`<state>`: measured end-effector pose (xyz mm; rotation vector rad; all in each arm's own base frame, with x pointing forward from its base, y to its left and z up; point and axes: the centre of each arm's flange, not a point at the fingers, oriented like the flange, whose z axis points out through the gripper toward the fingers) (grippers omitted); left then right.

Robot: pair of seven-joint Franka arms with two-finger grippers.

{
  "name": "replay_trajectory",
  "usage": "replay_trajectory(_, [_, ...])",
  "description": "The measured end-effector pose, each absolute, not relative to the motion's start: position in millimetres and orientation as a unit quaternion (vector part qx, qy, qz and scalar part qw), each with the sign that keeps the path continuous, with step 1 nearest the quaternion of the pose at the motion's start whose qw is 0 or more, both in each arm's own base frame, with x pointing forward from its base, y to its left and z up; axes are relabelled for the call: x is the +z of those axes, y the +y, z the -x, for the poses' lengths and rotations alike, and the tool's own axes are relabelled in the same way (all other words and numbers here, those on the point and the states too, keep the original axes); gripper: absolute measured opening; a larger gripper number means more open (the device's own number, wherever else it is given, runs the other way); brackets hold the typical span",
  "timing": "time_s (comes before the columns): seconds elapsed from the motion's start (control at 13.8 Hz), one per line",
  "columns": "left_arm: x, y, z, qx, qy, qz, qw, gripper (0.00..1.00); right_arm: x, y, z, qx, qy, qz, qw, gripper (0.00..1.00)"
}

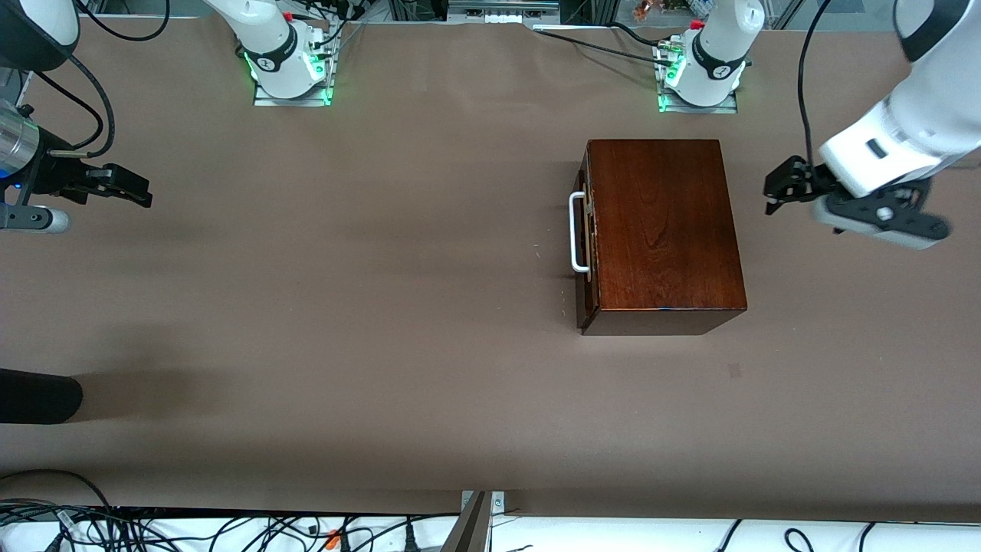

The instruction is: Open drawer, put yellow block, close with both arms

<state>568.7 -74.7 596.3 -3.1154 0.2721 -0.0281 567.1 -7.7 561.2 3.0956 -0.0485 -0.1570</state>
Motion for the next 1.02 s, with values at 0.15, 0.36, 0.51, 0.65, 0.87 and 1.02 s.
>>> replay_trajectory(0.15, [602.4,-51.5,-561.1,-0.012,0.043,0.999,0.008,1.0,561.3,-7.7,-567.2,-0.05,-0.016,-0.998,0.021,1.0])
replay_trajectory(0.36, [605.0,-27.5,-556.0,-0.002,0.013,1.0,0.009,1.0,561.5,-7.6,-567.5,-0.049,-0.015,-0.998,0.021,1.0])
replay_trajectory(0.51, [605.2,-26.6,-554.9,0.002,0.009,1.0,0.009,1.0,561.6,-7.5,-567.6,-0.048,-0.015,-0.998,0.021,1.0])
replay_trajectory(0.65, [605.3,-26.9,-554.4,0.004,0.009,1.0,0.009,1.0,562.4,-7.3,-567.7,-0.047,-0.015,-0.999,0.021,1.0])
replay_trajectory(0.87, [605.3,-30.0,-554.1,0.005,0.011,1.0,0.009,1.0,563.2,-6.0,-567.7,-0.046,-0.014,-0.999,0.021,1.0])
replay_trajectory(1.02, [605.4,-31.2,-554.1,0.005,0.013,1.0,0.009,1.0,563.2,-5.5,-567.7,-0.046,-0.014,-0.999,0.021,1.0])
